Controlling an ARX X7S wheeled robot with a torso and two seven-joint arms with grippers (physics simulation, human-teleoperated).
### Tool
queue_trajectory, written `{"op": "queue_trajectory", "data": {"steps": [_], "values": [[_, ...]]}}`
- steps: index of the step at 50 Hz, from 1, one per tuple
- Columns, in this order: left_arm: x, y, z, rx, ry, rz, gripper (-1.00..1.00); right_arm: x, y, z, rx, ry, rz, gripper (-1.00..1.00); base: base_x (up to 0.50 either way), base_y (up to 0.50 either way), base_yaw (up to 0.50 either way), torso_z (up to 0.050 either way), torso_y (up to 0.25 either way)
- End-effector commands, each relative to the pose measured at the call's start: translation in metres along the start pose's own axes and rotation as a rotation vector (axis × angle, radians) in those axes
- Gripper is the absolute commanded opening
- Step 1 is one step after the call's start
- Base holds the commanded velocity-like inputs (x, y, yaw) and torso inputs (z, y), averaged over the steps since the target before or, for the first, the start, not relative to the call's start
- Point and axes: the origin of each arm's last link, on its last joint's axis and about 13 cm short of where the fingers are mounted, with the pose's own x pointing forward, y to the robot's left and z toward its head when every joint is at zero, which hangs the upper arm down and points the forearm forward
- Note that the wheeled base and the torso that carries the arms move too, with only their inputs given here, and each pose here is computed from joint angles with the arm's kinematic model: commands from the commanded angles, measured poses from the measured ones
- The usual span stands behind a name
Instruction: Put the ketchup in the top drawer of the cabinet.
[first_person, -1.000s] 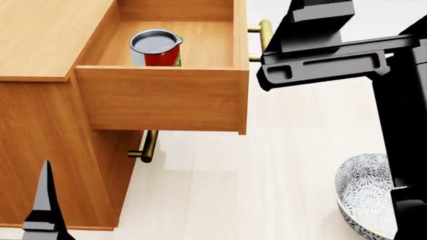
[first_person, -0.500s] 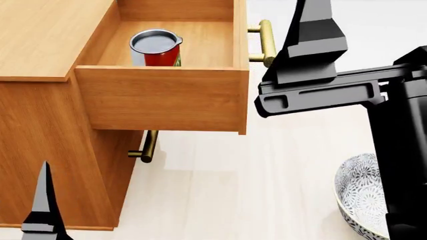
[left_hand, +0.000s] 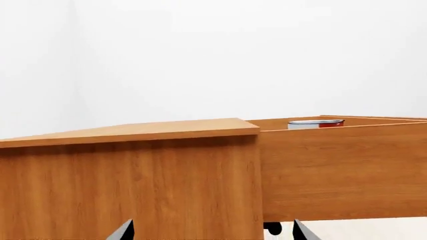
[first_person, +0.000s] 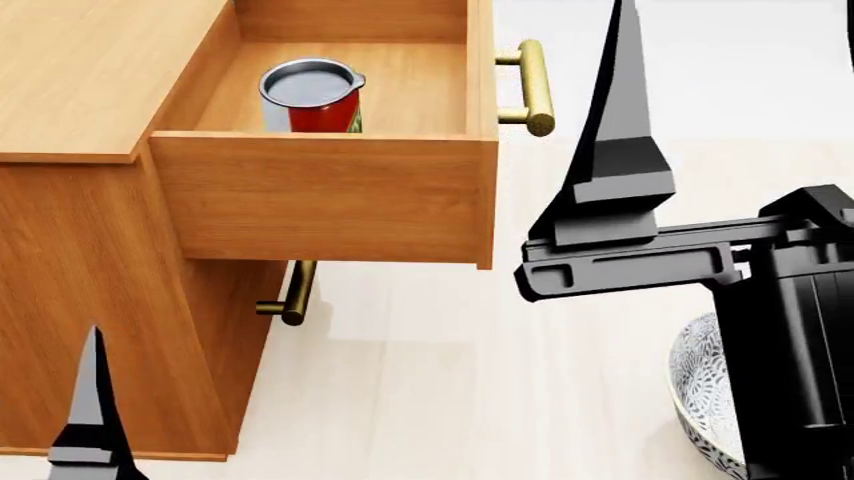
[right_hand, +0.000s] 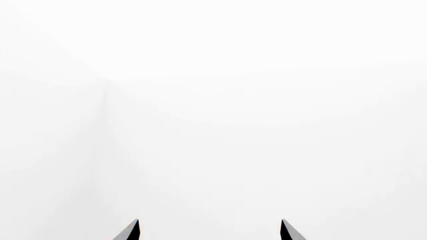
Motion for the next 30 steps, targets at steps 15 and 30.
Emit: {"op": "queue_trajectory", "data": {"steps": [15,30], "values": [[0.000,0.001,0.004,0.009,-0.023,0.002,1.00,-0.014,0.001,-0.006,0.000,-0.005,-0.028,1.00,0.00,0.00,0.00,0.000,0.000],[-0.002,0.001,0.014,0.011,-0.049,-0.004,1.00,-0.021,0.006,0.012,-0.020,-0.055,-0.016,1.00,0.00,0.00,0.00,0.000,0.000]]}}
